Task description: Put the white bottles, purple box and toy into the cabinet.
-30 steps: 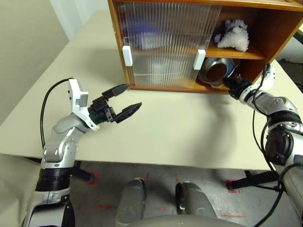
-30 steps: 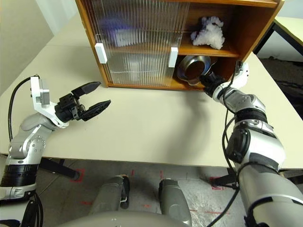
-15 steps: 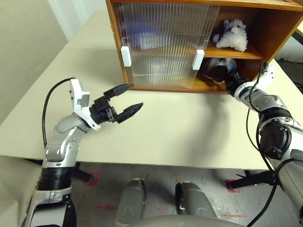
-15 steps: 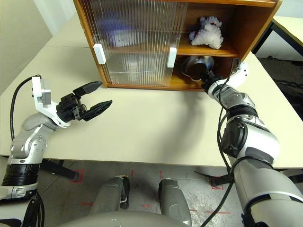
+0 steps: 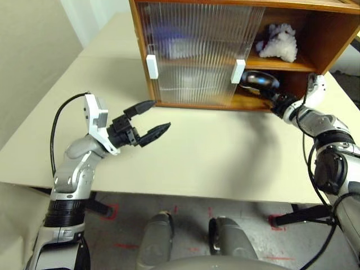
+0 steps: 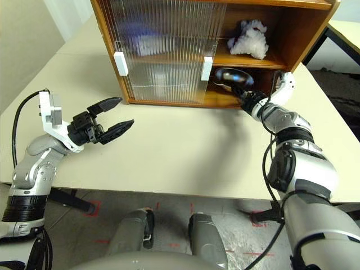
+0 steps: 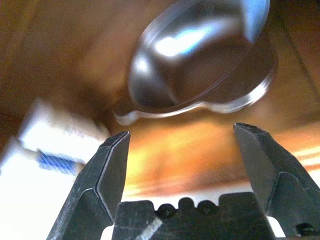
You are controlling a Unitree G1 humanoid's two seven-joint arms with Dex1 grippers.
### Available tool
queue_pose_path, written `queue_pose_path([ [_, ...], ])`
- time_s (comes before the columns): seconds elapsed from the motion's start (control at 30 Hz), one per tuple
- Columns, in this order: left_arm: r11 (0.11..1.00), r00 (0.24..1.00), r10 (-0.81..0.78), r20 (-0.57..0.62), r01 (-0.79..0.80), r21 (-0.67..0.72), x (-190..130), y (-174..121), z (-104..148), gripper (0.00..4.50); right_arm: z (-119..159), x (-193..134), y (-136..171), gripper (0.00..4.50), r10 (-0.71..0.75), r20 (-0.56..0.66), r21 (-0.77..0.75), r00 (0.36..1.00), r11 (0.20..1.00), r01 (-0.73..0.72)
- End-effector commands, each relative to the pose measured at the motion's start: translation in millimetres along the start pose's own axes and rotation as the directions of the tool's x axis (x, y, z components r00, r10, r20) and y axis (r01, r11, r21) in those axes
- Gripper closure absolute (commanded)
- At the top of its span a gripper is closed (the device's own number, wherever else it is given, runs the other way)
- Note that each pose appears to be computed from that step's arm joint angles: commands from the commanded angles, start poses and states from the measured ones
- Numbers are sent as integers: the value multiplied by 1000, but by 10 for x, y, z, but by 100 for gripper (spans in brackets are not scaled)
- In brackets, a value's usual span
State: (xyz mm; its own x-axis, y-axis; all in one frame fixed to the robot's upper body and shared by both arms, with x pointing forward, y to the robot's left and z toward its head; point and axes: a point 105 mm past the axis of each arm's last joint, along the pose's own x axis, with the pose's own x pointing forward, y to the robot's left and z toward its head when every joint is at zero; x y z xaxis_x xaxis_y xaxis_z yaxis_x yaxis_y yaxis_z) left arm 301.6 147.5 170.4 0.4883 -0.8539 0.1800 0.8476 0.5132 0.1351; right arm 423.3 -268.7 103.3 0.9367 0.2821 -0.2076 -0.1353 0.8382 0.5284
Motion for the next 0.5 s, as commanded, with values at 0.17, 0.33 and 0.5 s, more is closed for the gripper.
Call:
queue_pose_path([
  [0.17,999,999,-40,-24,40,-18,-28,-24,-28,0,-71,-336,91,42,117,-154,-266,981,951,-155],
  [0.33,998,998,-63,-21,63,-33,9,-40,-61,0,-292,-461,409,211,241,-198,-212,950,936,-281],
  [0.5,997,998,-63,-10,62,-35,30,-52,-52,0,-424,-431,788,407,350,-190,-225,917,894,-388],
])
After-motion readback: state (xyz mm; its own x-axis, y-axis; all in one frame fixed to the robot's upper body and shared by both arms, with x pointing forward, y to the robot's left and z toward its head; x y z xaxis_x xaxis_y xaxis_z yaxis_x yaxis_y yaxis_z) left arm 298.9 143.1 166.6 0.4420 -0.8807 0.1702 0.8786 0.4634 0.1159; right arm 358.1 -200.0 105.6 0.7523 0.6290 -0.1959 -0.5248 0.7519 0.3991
